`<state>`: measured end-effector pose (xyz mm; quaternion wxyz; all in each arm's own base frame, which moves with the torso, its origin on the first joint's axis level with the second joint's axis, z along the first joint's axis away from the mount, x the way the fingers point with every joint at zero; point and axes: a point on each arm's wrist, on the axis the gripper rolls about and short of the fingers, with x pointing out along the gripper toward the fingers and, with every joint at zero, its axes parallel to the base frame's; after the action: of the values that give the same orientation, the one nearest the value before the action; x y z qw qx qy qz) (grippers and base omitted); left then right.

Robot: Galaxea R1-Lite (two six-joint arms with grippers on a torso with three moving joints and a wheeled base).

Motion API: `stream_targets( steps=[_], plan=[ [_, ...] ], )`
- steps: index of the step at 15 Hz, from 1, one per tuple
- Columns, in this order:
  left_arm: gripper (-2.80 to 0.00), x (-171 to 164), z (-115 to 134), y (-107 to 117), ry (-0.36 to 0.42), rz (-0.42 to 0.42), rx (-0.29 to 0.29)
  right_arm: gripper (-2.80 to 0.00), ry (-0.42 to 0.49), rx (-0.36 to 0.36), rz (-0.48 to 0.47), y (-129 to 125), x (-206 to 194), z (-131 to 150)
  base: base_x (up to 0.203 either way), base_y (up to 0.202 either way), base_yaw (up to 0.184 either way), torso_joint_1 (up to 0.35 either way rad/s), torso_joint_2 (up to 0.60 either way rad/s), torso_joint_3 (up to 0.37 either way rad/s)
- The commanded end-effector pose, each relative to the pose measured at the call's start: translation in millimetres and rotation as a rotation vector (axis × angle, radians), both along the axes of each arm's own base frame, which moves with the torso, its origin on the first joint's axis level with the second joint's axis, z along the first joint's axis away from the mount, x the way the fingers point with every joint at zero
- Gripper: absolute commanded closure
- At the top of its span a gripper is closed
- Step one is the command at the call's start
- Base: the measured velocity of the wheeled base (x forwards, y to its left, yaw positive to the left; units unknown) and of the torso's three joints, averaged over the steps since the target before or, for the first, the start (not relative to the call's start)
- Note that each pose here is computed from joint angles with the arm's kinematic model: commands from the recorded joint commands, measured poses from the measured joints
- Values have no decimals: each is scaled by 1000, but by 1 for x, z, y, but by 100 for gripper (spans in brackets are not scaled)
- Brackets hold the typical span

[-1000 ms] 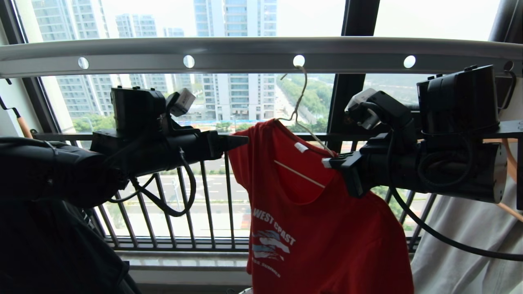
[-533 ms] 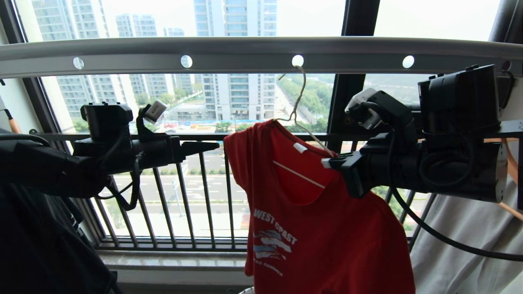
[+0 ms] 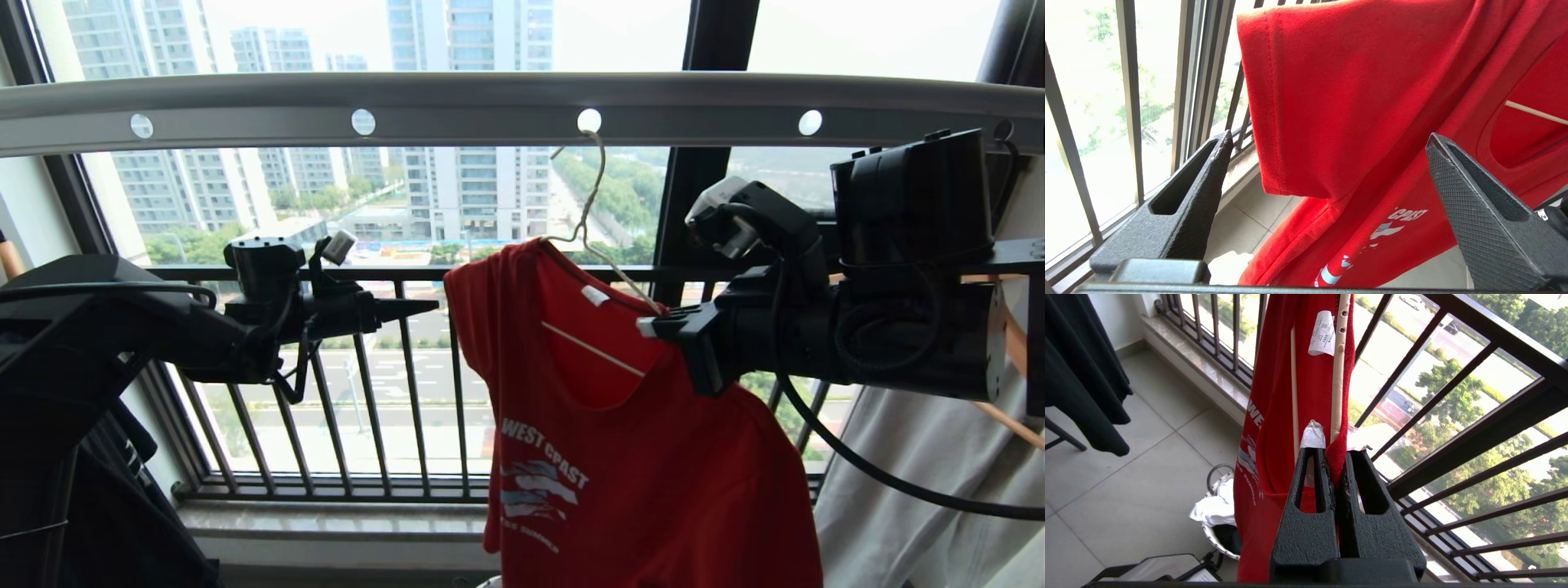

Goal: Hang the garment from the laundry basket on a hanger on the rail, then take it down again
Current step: Take the clothes off the clothes rack

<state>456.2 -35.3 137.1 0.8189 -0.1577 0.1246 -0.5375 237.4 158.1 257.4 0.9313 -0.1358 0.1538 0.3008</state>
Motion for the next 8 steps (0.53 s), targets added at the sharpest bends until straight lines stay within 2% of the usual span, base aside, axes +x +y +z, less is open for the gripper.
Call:
stream_targets(
  steps=[1, 5, 8],
  plan=[
    [-280, 16, -27, -2, 34, -8, 0, 0, 1, 2, 10, 1, 1, 0, 0, 0, 0, 0, 0, 0],
    [-280, 28, -24, -18, -11, -35, -3, 0, 1, 2, 10, 1, 1, 0, 0, 0, 0, 0, 0, 0],
    [-280, 32, -30, -30, -12, -60, -3, 0, 0, 3, 10, 0, 0, 0, 0, 0, 0, 0, 0, 0]
  ],
)
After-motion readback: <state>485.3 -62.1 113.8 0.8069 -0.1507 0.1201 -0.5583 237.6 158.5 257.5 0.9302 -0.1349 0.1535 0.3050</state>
